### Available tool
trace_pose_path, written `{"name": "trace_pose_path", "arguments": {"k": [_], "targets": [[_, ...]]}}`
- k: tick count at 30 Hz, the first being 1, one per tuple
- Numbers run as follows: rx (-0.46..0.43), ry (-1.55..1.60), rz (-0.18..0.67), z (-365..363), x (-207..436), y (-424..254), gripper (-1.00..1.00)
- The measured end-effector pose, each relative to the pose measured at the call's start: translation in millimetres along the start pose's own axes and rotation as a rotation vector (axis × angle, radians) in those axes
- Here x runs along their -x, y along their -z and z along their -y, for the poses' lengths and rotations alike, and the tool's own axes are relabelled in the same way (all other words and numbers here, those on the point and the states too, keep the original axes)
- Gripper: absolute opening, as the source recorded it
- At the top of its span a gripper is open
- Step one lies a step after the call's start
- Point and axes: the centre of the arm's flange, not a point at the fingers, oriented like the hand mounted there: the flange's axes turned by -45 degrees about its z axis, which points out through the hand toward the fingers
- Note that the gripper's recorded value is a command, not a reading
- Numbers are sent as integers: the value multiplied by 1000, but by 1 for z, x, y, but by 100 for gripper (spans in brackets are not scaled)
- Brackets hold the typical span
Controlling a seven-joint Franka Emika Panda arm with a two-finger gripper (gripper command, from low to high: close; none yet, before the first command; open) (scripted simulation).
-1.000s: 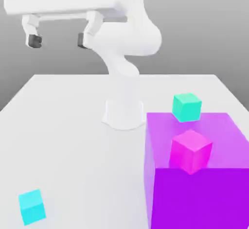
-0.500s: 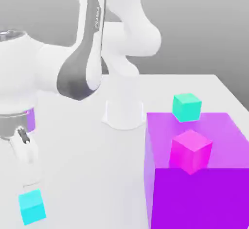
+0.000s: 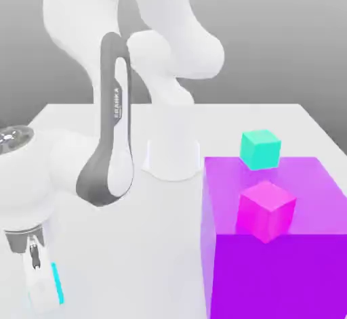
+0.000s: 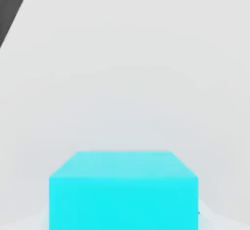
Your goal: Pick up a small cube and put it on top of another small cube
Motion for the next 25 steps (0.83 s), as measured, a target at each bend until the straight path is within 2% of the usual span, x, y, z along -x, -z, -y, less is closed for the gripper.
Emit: {"name": "trace_pose_path", "arguments": {"k": [2, 8, 12, 17, 21, 22, 25], "targets": [[0, 21, 0, 6, 3, 26, -100], [-10, 400, 6, 112, 72, 122, -100], [-12, 711, 8, 177, 163, 191, -100], [-7, 1066, 7, 210, 280, 280, -100], [-3, 1113, 5, 210, 291, 249, -100], [-3, 1114, 5, 209, 292, 240, 100], [-3, 1114, 6, 209, 292, 240, 100]]}}
